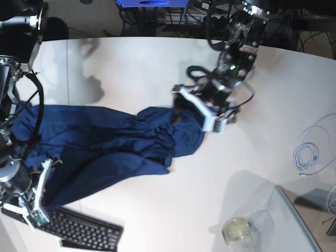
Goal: Layout the t-shirt on the table in an organized manner, then fold the t-shirt properly
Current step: 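Grasp a bunched fold of the shirt with the left gripper, then stretch the shirt between both grippers, pulling the grippers apart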
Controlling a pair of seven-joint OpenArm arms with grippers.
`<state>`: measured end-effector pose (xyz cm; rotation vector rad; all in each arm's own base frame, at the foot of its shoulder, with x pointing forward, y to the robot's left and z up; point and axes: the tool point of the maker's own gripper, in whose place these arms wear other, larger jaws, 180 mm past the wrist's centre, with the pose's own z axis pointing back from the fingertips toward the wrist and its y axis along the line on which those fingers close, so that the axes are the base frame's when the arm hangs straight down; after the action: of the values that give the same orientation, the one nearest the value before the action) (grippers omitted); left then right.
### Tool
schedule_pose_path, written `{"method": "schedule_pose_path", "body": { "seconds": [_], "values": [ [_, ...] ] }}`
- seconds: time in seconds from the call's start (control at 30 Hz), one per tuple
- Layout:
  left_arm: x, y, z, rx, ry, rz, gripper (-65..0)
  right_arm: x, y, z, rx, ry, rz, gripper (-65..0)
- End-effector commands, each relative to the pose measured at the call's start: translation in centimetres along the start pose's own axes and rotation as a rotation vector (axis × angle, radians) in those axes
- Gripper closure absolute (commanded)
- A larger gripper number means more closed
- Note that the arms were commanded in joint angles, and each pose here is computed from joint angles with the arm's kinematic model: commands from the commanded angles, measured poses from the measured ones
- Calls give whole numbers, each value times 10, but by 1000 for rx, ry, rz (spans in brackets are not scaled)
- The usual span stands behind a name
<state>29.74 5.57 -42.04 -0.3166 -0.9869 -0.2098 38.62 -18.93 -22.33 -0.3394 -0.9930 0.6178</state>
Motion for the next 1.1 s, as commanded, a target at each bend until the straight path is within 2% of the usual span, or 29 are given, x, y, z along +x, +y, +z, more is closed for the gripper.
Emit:
{"method": "schedule_pose_path", "body": {
  "seconds": [0.0, 0.17, 0.3, 0.47, 0.67, 0.77, 0.83, 1.07],
  "values": [
    [16, -14, -11, -44, -36, -27, -561, 16, -13, 5, -28, -60, 15, 0],
    [19, -83, -63, -206, 19, -124, -561, 6, -46, 14, -101, -46, 2, 0],
    [1, -103, -100, -230, 127, -170, -561, -3, -83, 25, -189, -31, -20, 0],
    [-27, -76, -119, -168, 256, -201, -561, -18, -125, 43, -295, 0, -35, 0],
    [-58, -20, -102, -45, 316, -217, -561, -77, -139, 48, -322, 123, -130, 0],
    [-69, -3, -84, -13, 310, -226, -561, -115, -130, 51, -304, 207, -169, 0],
    [-71, 0, -70, -21, 293, -233, -561, -145, -109, 52, -272, 267, -222, 0],
    [-99, 7, -32, -27, 316, -245, -561, -211, 6, 50, -43, 433, -313, 0]
  ]
}}
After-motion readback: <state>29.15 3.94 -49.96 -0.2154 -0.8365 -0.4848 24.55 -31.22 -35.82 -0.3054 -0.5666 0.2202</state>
